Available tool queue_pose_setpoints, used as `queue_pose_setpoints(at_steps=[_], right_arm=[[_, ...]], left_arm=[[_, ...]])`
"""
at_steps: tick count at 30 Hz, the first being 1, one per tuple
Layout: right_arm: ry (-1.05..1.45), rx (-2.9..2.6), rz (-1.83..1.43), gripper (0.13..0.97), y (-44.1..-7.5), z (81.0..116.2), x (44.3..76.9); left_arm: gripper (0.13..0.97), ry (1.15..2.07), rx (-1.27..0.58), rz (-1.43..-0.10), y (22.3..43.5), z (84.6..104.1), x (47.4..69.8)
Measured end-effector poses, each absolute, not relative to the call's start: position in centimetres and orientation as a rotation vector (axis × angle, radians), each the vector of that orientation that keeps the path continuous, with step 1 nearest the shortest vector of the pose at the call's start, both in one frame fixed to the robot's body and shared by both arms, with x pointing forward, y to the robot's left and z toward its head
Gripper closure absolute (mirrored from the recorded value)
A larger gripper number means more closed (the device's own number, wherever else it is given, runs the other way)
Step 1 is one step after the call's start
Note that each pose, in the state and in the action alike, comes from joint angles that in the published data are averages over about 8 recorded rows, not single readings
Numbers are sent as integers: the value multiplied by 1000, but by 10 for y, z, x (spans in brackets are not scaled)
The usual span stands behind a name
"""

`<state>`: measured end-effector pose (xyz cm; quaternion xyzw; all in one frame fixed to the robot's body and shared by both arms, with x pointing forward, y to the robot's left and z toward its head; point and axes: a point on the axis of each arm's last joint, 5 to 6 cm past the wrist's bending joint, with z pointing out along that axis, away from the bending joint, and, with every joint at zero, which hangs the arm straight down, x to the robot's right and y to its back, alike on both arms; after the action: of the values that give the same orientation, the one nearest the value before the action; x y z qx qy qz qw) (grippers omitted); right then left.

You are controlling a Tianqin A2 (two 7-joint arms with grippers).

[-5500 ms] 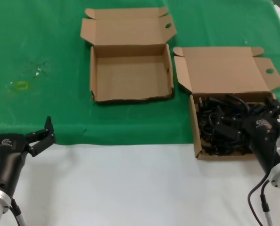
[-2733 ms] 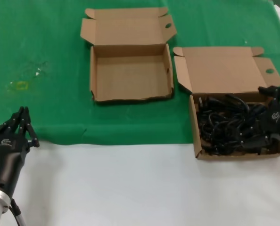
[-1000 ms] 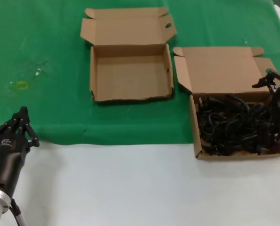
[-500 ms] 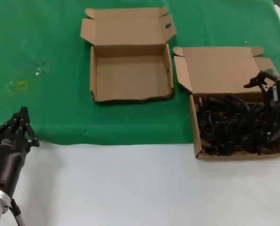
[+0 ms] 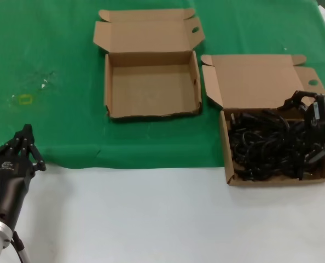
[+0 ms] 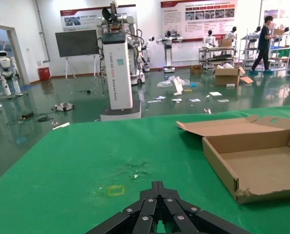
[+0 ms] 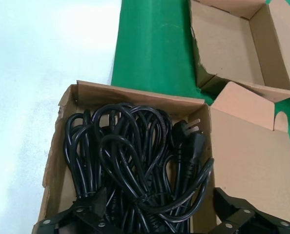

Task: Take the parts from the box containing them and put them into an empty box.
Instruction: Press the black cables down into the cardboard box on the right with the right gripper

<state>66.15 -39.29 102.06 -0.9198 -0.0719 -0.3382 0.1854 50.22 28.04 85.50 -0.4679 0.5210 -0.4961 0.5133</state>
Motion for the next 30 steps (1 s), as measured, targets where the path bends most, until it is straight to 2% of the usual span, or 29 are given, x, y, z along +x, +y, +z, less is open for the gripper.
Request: queue_pose_setpoints(at_steps=[5,13,14,22,30], right_arm=[[-198,-2592,-945,283,-394,1019,662],[-196,-2579,-957,467,-393,1019,661],[-196,-2577,-960,467,-393,1019,661],[-192,-2568,-979,684,-394,1022,656],[-180,-2568,-985,813,-398,1021,650]], left_arm=[[953,1253,-1125,-1193,280,855,502],[953,1253,-1125,-1193,280,855,502],[953,1253,-1125,-1193,280,855,502],[953,1253,-1125,-1193,280,855,502],[953,1253,-1125,-1193,280,855,502]])
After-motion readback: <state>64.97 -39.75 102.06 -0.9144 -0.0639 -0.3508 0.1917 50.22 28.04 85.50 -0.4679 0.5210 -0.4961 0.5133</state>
